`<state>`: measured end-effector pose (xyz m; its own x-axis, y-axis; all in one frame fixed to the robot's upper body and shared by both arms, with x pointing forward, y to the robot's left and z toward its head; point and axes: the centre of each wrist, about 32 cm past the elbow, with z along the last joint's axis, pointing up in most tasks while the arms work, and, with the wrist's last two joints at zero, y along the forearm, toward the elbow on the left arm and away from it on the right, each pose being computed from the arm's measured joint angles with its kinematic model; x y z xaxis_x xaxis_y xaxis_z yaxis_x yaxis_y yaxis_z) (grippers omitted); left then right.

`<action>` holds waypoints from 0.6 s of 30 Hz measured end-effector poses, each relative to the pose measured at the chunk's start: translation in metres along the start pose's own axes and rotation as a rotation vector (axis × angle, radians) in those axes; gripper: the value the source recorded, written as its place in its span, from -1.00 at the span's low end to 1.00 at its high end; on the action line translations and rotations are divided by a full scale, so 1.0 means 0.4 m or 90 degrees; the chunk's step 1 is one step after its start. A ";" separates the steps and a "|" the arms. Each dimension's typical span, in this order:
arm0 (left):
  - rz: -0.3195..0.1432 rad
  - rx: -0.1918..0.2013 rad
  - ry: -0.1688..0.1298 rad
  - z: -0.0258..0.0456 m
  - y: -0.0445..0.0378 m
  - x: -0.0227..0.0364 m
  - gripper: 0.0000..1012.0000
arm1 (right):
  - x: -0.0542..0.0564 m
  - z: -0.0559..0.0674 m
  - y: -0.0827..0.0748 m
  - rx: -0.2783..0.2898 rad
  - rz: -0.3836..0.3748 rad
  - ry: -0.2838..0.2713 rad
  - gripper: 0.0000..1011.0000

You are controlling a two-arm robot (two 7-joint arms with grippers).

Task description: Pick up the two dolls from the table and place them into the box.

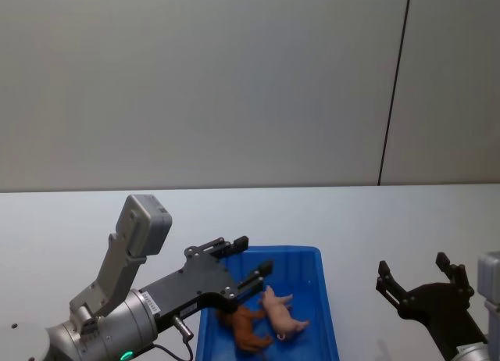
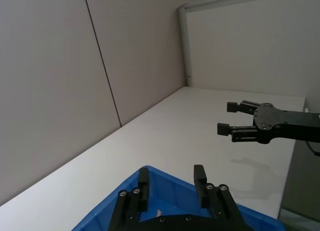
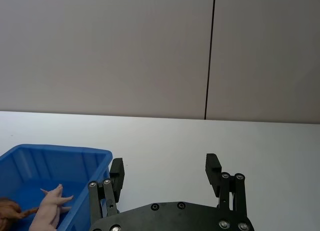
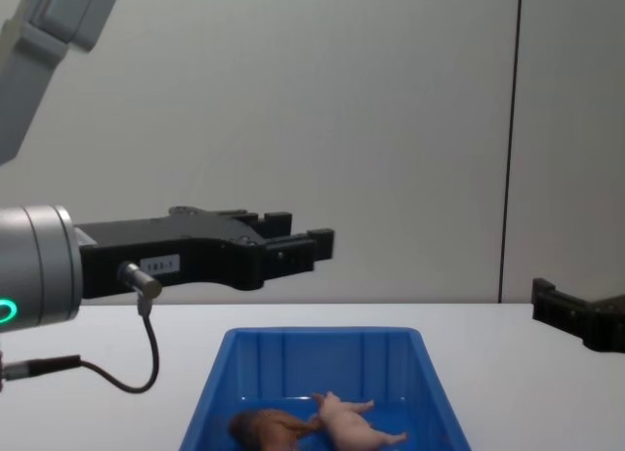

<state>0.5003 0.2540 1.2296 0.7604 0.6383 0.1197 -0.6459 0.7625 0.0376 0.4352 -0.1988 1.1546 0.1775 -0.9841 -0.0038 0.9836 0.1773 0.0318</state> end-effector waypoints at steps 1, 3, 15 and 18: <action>-0.006 -0.003 0.001 0.000 -0.002 0.000 0.10 | 0.000 0.000 0.000 0.000 0.000 0.000 0.98; -0.014 -0.006 0.002 -0.001 -0.005 0.001 0.18 | 0.000 0.000 0.000 0.000 0.000 0.000 0.98; -0.037 -0.018 0.005 -0.002 -0.013 0.002 0.88 | 0.000 0.000 0.000 0.000 0.000 0.000 0.98; -0.041 -0.020 0.005 -0.002 -0.014 0.002 0.98 | 0.000 0.000 0.000 0.000 0.000 0.000 0.98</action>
